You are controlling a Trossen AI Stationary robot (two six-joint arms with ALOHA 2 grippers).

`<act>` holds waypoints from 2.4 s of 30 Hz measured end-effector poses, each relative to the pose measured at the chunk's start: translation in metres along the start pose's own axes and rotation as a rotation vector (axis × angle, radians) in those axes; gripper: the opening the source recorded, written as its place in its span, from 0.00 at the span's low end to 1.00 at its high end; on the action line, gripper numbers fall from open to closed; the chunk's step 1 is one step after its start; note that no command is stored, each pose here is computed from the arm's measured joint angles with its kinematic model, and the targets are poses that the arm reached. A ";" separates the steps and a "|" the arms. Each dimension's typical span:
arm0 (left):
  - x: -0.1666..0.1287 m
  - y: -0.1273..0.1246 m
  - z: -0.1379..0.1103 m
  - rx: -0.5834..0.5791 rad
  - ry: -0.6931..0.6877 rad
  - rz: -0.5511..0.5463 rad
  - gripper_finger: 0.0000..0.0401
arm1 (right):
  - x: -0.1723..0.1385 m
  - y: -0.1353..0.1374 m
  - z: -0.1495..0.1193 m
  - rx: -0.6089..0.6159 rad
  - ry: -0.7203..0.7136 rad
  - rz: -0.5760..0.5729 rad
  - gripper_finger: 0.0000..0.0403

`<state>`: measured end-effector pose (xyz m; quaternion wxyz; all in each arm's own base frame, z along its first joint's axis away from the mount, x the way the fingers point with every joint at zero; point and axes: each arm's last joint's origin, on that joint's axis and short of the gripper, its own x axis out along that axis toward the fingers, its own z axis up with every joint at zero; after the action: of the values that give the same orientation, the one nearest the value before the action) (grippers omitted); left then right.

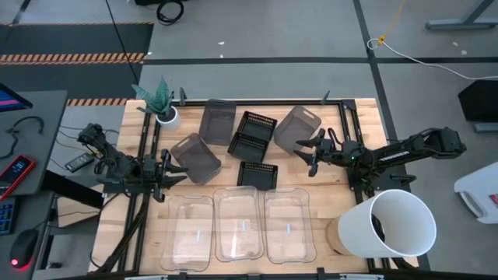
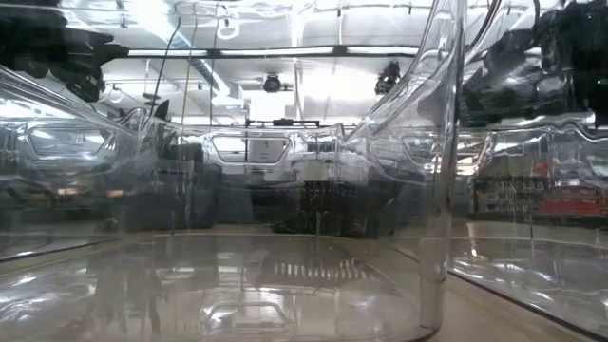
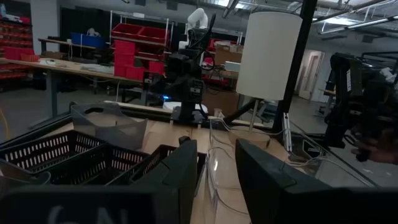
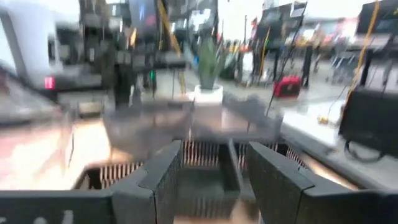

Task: Stack baskets by color
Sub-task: Stack the middle transparent bin on top of the right transparent bin

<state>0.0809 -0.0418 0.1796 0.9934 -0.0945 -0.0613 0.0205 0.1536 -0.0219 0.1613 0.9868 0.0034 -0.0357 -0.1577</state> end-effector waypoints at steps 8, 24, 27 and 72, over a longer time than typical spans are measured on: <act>0.000 0.000 0.000 0.000 0.000 0.000 0.29 | 0.004 0.003 0.028 0.370 -0.211 0.096 0.45; 0.000 0.000 0.000 0.000 0.000 0.000 0.29 | 0.029 0.016 0.074 0.272 -0.271 0.334 0.45; 0.000 0.000 0.000 0.000 0.000 0.000 0.29 | 0.031 0.015 0.069 0.323 -0.213 0.313 0.45; 0.000 0.000 0.000 0.000 0.000 0.000 0.29 | 0.088 0.186 0.077 -0.035 0.788 0.390 0.42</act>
<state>0.0809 -0.0418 0.1796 0.9934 -0.0945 -0.0614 0.0206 0.2895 0.1281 0.2477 0.9364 0.0397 0.3459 0.0445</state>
